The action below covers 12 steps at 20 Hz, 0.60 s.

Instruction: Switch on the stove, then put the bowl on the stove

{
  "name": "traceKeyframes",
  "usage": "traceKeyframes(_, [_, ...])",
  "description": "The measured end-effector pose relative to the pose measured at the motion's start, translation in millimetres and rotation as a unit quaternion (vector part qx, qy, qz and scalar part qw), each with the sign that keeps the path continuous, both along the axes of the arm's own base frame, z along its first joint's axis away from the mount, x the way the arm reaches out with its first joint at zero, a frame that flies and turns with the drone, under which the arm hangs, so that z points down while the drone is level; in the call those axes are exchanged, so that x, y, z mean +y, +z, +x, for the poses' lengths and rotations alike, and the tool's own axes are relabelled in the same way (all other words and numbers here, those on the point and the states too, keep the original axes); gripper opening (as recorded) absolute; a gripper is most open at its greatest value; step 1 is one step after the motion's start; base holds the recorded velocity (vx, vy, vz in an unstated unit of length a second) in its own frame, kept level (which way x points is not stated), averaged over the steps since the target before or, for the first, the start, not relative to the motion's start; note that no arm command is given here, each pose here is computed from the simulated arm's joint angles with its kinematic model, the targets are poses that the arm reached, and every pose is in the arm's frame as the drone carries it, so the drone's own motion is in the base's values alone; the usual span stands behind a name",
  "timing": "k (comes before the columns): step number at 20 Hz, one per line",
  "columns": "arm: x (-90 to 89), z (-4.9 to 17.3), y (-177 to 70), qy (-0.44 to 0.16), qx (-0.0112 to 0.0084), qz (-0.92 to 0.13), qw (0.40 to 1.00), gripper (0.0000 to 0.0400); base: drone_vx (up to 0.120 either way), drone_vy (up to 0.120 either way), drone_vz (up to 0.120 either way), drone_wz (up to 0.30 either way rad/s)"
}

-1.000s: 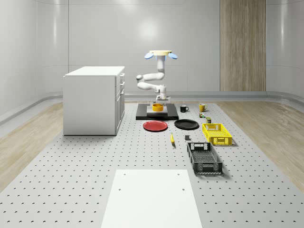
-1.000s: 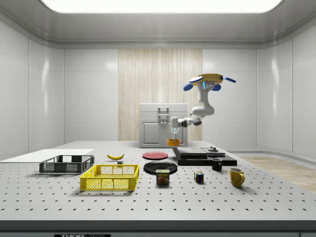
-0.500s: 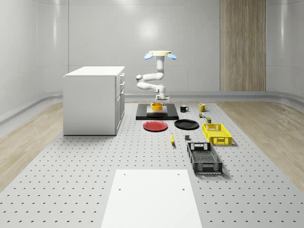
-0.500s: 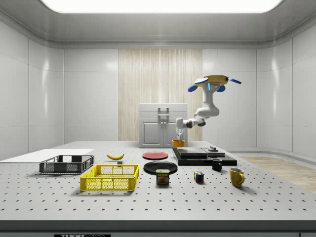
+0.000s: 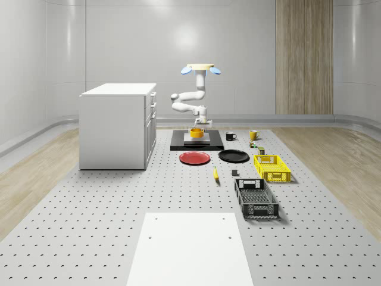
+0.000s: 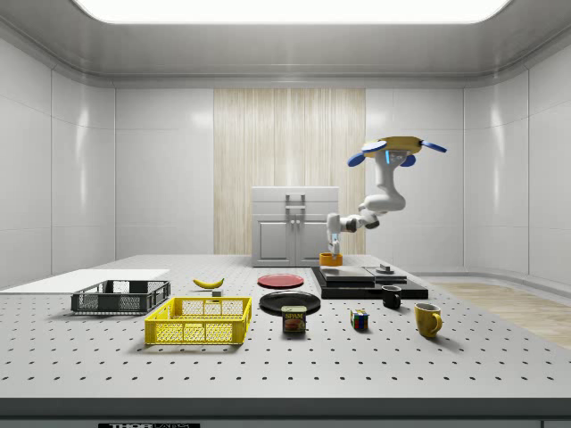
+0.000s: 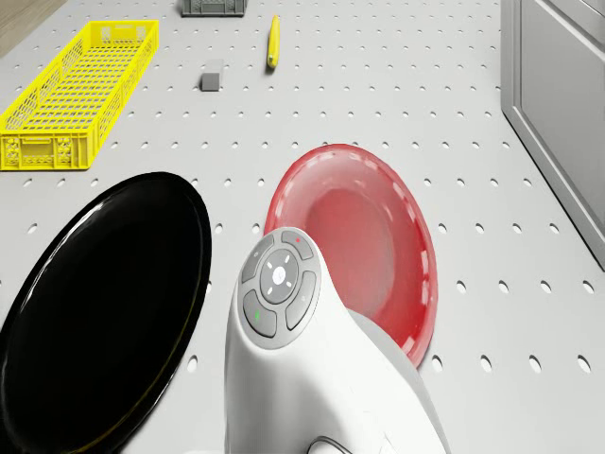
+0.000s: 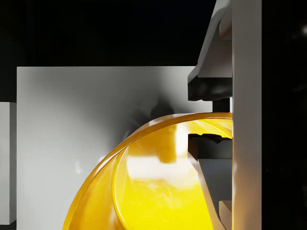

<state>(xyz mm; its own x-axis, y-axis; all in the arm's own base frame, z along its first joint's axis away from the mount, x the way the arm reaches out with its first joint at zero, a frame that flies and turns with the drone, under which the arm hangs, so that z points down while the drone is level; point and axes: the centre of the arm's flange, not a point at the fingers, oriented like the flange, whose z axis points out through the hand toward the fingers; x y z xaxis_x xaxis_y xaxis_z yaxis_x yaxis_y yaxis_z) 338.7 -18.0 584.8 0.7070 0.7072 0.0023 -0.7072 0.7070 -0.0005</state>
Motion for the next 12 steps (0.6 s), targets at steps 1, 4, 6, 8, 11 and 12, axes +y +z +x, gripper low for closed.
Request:
traceKeyframes(1, [0.0, 0.0, 0.0, 0.0, 0.0, 0.0, 1.0, 0.01, -0.12, 0.0, 0.0, 0.0])
traceKeyframes(4, [0.0, 0.0, 0.0, 0.0, 0.0, 0.0, 1.0, 0.01, -0.12, 0.0, 0.0, 0.0])
traceKeyframes(6, [0.0, 0.0, 0.0, 0.0, 0.0, 0.0, 1.0, 0.01, -0.12, 0.0, 0.0, 0.0])
traceKeyframes(8, [0.0, 0.0, 0.1, 0.0, 0.0, 0.0, 1.0, 0.01, -0.1, 0.0, 0.0, 0.0])
traceKeyframes(11, [0.0, 0.0, 5.8, 0.0, 0.0, 0.0, 1.0, 0.01, 0.0, 0.0, 0.0, 0.0])
traceKeyframes(12, [0.0, 0.0, 9.0, 0.0, 0.0, 0.0, 1.0, 0.01, 0.0, 0.0, 0.0, 0.0])
